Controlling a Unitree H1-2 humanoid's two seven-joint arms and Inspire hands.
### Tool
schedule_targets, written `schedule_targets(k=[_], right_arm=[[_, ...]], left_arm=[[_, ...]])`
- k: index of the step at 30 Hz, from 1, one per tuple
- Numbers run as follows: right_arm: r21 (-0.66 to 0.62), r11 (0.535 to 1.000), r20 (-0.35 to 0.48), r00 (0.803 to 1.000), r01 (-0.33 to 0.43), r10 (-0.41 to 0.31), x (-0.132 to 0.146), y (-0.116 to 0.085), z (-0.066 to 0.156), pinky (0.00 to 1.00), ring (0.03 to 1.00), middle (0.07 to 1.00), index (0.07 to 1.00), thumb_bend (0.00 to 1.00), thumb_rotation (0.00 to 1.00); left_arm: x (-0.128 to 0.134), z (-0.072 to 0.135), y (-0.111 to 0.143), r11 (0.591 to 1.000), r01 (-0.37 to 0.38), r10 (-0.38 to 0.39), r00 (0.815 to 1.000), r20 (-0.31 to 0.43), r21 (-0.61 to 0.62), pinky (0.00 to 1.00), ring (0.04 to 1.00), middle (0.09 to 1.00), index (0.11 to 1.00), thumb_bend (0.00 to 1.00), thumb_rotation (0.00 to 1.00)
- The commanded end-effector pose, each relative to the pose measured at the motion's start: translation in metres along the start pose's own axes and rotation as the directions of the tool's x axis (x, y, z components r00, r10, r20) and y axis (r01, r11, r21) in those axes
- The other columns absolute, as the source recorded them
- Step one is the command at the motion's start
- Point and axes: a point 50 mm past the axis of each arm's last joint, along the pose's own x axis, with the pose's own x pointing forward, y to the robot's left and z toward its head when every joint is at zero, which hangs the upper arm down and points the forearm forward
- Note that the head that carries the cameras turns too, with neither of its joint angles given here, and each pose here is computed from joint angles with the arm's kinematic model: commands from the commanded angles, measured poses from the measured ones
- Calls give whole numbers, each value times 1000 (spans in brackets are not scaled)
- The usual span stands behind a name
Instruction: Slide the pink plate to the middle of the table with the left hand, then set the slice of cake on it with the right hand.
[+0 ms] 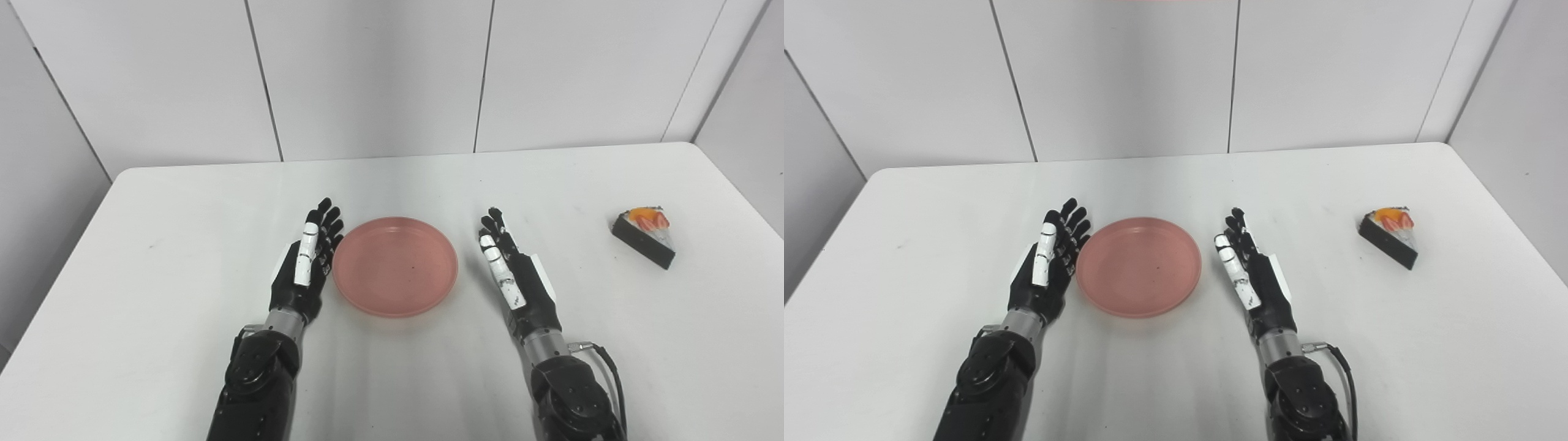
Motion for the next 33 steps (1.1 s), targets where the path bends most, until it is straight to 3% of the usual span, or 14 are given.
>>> schedule_targets(k=[1,4,6,11,14,18,25,33], right_arm=[[-1,1000,120,993,16,-16,18,0,29,961,937,951,973,662,806],[-46,999,137,990,29,-23,25,-11,40,981,969,973,994,648,820],[-63,997,156,987,38,-28,29,-18,45,938,973,978,998,642,804],[-283,955,146,988,90,-50,38,-40,68,962,973,975,991,609,819],[-375,918,149,986,131,-80,40,-54,82,915,952,953,970,579,741],[-394,901,191,975,183,-115,44,-71,95,900,945,959,964,600,609],[-499,822,181,961,273,-209,50,-94,110,902,932,931,943,616,508],[-542,769,173,941,338,-292,53,-108,114,854,906,924,936,643,419]], left_arm=[[2,1,4,1000,-9,9,1000,1,29,1000,1000,1000,1000,643,1000],[1,0,2,999,-10,9,1000,9,38,1000,1000,1000,1000,638,1000],[1,-1,2,999,-11,10,1000,13,41,1000,1000,1000,1000,633,1000],[2,-2,3,999,-11,10,1000,23,51,1000,1000,1000,1000,645,1000],[1,-3,4,999,-13,12,1000,27,52,1000,1000,1000,1000,646,1000],[2,-4,6,998,-13,11,1000,19,60,1000,1000,1000,1000,655,1000],[3,-5,16,998,6,-8,1000,29,65,1000,1000,1000,1000,642,1000],[4,-12,32,999,16,-19,998,57,49,1000,1000,1000,1000,630,1000]])
